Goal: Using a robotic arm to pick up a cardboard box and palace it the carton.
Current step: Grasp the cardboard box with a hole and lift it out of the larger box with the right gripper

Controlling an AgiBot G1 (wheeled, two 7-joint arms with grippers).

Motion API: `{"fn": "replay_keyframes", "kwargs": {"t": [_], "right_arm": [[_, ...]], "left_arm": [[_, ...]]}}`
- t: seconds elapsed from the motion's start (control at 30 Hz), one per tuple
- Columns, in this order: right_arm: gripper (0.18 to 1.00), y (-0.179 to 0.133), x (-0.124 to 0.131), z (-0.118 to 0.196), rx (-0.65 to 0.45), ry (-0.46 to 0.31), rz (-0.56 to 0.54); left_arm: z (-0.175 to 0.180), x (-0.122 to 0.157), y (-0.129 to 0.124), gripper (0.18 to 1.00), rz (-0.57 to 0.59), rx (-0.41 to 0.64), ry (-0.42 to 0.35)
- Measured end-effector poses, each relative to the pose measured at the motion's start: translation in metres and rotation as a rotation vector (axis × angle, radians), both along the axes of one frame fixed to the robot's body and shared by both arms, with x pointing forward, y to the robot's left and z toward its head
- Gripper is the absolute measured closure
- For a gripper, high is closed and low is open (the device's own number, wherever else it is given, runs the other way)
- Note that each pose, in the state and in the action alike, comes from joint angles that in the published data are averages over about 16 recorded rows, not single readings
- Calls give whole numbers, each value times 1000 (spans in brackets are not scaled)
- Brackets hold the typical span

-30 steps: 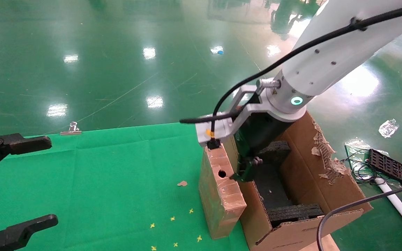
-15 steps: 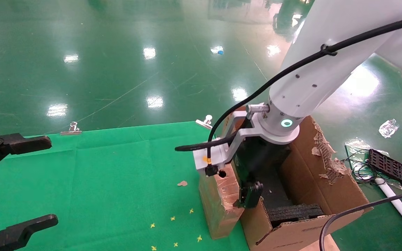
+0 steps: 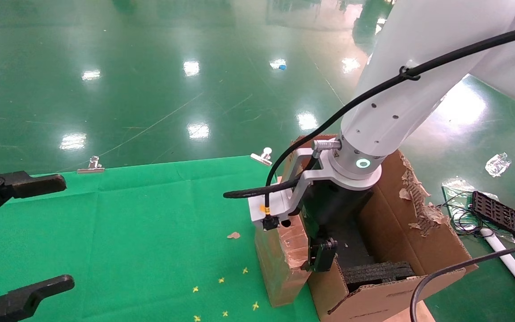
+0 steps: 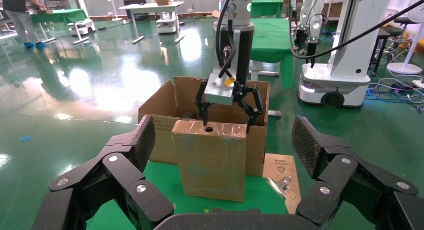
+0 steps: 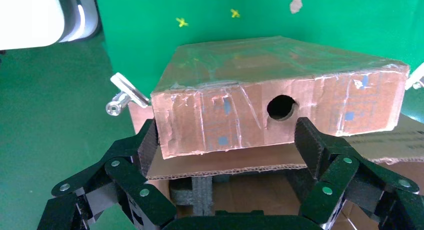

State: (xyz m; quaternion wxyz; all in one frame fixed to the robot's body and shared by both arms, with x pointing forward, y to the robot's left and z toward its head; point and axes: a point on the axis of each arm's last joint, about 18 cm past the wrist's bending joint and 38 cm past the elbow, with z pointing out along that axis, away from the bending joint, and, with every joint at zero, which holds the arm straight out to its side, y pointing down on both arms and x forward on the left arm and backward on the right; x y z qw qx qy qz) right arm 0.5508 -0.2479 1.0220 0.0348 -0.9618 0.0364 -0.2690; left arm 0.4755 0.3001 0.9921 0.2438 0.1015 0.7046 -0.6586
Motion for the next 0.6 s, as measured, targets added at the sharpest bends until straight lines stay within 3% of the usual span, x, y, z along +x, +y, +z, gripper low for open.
{"fn": "replay_keyframes", "kwargs": {"t": [0.3,0.6], "right_arm": [[178,-11,-5,18,185,-11,-149],[178,-28,5,21,450,60,-465]], "left_arm": [[0,0,0,184,0,0,0],[0,0,0,184,0,0,0]]}}
